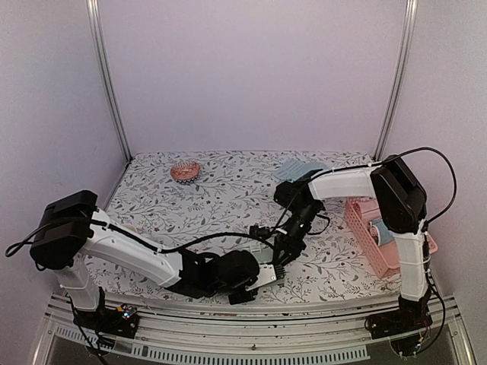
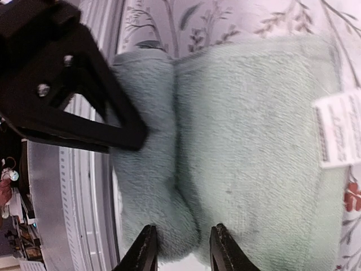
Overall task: Roll the towels
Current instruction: Roll the towel at the center of the board.
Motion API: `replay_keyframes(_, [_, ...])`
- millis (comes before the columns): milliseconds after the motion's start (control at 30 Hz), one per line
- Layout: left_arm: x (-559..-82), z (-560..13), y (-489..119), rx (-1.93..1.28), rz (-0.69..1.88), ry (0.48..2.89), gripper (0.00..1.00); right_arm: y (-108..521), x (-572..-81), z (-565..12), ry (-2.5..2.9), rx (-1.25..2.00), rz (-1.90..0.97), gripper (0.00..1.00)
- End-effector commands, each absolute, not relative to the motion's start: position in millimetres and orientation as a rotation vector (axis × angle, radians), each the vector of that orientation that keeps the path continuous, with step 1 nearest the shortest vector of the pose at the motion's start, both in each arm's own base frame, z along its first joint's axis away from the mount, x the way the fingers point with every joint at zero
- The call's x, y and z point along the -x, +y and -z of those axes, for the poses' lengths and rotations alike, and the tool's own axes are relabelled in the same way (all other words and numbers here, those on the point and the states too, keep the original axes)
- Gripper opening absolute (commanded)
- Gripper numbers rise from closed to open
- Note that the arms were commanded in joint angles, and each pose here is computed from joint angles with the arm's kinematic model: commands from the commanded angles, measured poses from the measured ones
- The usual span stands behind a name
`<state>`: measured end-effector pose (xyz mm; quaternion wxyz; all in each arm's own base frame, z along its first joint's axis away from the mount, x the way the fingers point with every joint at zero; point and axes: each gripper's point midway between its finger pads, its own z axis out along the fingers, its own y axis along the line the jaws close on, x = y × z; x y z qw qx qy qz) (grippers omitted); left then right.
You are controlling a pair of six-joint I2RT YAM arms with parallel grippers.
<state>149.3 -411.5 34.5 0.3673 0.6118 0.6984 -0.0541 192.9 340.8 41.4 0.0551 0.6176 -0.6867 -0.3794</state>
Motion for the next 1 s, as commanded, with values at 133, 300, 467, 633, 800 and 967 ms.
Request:
replay_keyframes(133, [-144.5,-42.6,-403.8,-1.559,0.204,1.900,0.12,337.5,-252.2,19.6,-2.351,-1.826,0.778,0.31])
replay_keyframes(300, [-139.9,-38.6,-405.6,-1.572,0.354,1.985,0.12,344.9,-258.4,9.1,-2.367,-1.847,0.806,0.31])
replay_keyframes(467, [-140.3,-13.5,-398.6,-1.589,0.413,2.094,0.11,346.2,-269.3,-43.4,-2.419,-1.892,0.942,0.32])
replay_keyframes(633, [-144.4,-1.7,-398.3,-1.572,0.553,2.219,0.11,319.7,-292.1,-130.3,-2.525,-1.875,1.206,0.35])
replay_keyframes(800, [-147.6,-3.6,-408.5,-1.503,0.842,2.398,0.11,298.4,-261.8,-175.9,-2.533,-2.115,1.290,0.35])
replay_keyframes(967, [-151.0,5.8,-413.5,-1.402,1.102,2.560,0.12,290.4,-224.5,-177.4,-2.436,-2.236,1.350,0.35])
